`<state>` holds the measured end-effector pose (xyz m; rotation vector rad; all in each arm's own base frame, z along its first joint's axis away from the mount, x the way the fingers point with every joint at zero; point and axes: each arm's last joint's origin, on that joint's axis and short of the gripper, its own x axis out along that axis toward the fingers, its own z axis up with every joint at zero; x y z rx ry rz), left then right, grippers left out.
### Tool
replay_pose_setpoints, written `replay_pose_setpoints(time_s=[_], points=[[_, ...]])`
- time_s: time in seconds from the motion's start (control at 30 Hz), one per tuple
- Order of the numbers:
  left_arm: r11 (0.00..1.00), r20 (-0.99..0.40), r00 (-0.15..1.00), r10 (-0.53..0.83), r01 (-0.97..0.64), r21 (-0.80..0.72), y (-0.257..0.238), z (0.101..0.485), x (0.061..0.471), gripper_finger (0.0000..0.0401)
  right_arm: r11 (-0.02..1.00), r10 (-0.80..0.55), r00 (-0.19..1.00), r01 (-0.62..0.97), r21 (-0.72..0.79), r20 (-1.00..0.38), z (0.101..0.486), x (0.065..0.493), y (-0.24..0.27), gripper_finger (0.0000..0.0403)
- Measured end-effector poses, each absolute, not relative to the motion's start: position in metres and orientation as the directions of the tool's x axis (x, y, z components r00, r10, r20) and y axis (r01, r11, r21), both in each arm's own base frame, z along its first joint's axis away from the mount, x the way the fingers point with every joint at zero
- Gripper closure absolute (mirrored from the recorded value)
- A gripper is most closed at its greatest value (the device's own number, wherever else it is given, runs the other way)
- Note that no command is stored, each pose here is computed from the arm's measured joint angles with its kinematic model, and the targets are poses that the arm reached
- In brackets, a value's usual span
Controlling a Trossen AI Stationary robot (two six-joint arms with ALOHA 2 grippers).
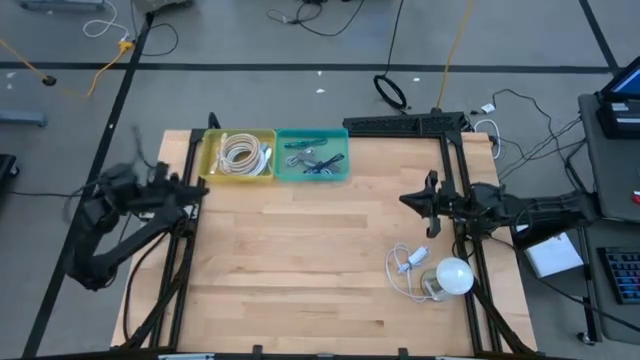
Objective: Pick & Place USB Port
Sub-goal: Return to Home Position
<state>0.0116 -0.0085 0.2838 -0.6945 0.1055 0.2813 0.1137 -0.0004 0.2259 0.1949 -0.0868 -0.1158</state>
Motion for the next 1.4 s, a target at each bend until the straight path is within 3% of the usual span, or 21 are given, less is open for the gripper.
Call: replay_pose_setpoints(time_s=[0.07, 0.13, 0.3, 0.43, 0.67, 0.93, 1.17, 1.4], points=[[0.76, -0.188, 0.962, 0.197, -0.271, -0.591, -0.005, 0.281, 0.016, 0.04, 0.975, -0.116, 0.99, 0.099, 0.2, 0.076, 0.223, 0.113, 0.0, 0.0403], [0.82, -0.076, 0.981, 0.178, -0.19, -0.54, -0.002, 0.287, 0.021, 0.04, 0.977, -0.112, 0.991, 0.097, 0.19, 0.073, 0.22, 0.112, 0.0, 0.0403], [0.814, -0.072, 0.982, 0.173, -0.184, -0.551, 0.008, 0.273, 0.031, 0.04, 0.979, -0.115, 0.991, 0.102, 0.174, 0.067, 0.212, 0.111, 0.0, 0.0403], [0.726, -0.237, 0.948, 0.214, -0.316, -0.611, 0.018, 0.239, 0.04, 0.04, 0.976, -0.115, 0.993, 0.105, 0.19, 0.041, 0.2, 0.111, 0.0, 0.0403], [0.696, -0.253, 0.916, 0.311, -0.401, -0.596, 0.032, 0.215, 0.051, 0.0401, 0.969, -0.115, 0.993, 0.11, 0.222, 0.01, 0.187, 0.111, 0.0, 0.0403], [0.587, -0.415, 0.85, 0.323, -0.524, -0.617, 0.04, 0.17, 0.058, 0.0401, 0.968, -0.115, 0.993, 0.117, 0.222, -0.02, 0.178, 0.111, 0.0, 0.0403], [0.5, -0.44, 0.794, 0.42, -0.607, -0.618, 0.043, 0.165, 0.058, 0.04, 0.968, -0.12, 0.992, 0.127, 0.219, -0.042, 0.171, 0.111, 0.0, 0.0403], [0.392, -0.557, 0.711, 0.429, -0.702, -0.595, 0.04, 0.152, 0.053, 0.04, 0.95, -0.147, 0.987, 0.159, 0.267, -0.065, 0.165, 0.111, -0.001, 0.0403]])
